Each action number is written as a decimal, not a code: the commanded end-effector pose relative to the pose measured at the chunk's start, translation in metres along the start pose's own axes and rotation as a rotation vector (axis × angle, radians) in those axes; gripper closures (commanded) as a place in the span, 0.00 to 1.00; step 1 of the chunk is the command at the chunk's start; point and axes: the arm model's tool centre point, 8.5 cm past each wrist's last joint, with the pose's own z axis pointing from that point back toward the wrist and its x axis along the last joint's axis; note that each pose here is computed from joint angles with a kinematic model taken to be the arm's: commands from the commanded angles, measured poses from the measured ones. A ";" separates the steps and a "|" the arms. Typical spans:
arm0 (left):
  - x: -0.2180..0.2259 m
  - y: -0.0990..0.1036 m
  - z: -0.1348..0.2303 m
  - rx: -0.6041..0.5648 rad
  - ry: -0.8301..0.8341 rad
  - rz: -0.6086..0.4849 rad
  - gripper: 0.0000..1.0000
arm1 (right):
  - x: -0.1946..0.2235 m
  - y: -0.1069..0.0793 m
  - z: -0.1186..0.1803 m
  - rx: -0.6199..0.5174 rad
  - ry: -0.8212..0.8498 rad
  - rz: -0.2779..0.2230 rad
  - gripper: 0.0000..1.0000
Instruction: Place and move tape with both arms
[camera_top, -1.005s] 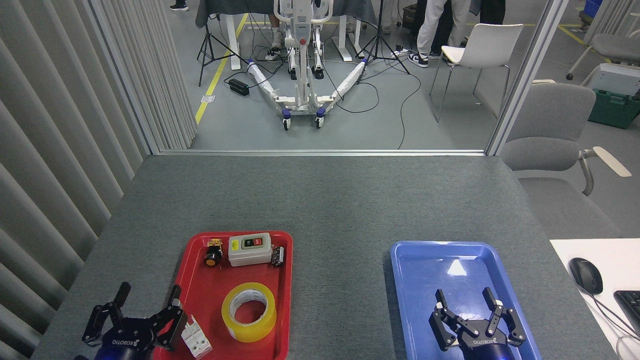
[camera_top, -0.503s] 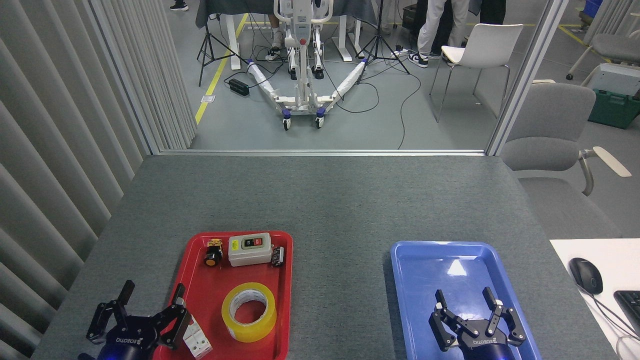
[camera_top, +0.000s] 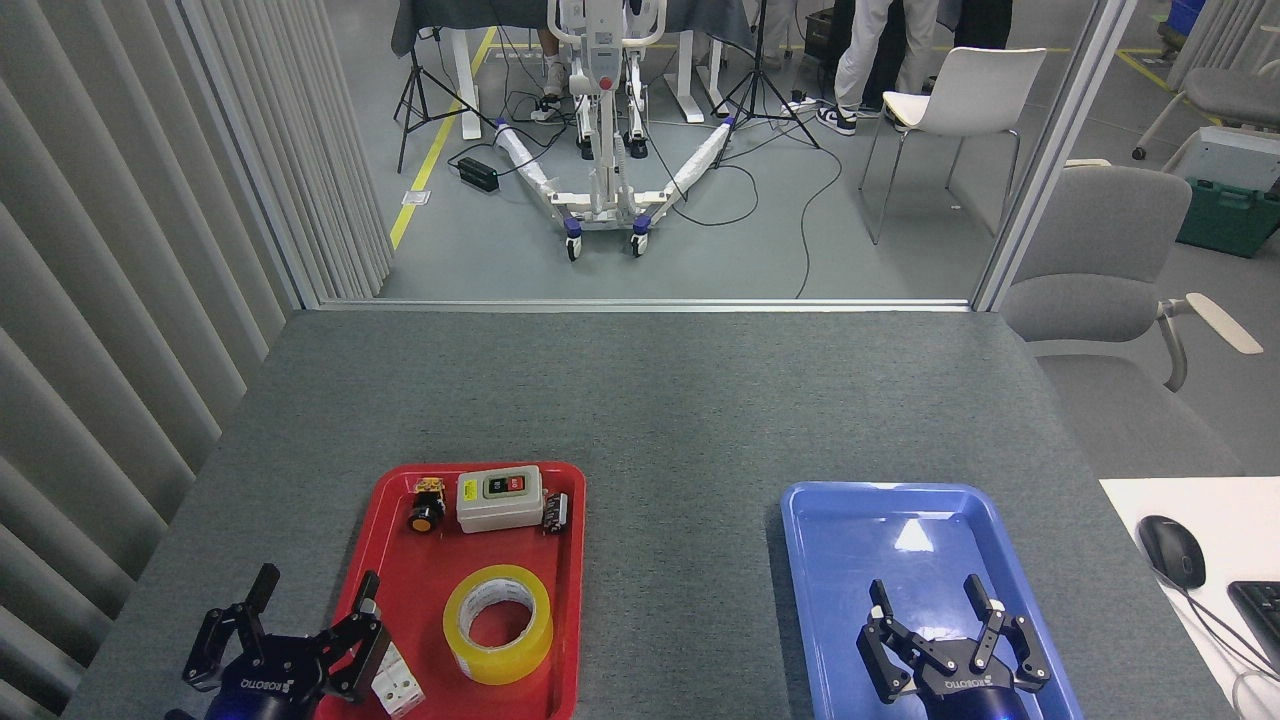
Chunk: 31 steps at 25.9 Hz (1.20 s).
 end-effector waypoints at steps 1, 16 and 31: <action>-0.005 -0.002 0.001 -0.018 0.004 0.039 0.00 | 0.000 0.000 0.000 0.002 0.001 0.001 0.00; -0.004 0.009 -0.088 -0.616 -0.322 -0.068 0.00 | 0.000 0.000 0.000 0.002 0.001 0.001 0.00; 0.014 -0.019 -0.110 -0.992 -0.365 -0.172 0.01 | 0.000 0.001 0.000 0.004 0.001 0.001 0.00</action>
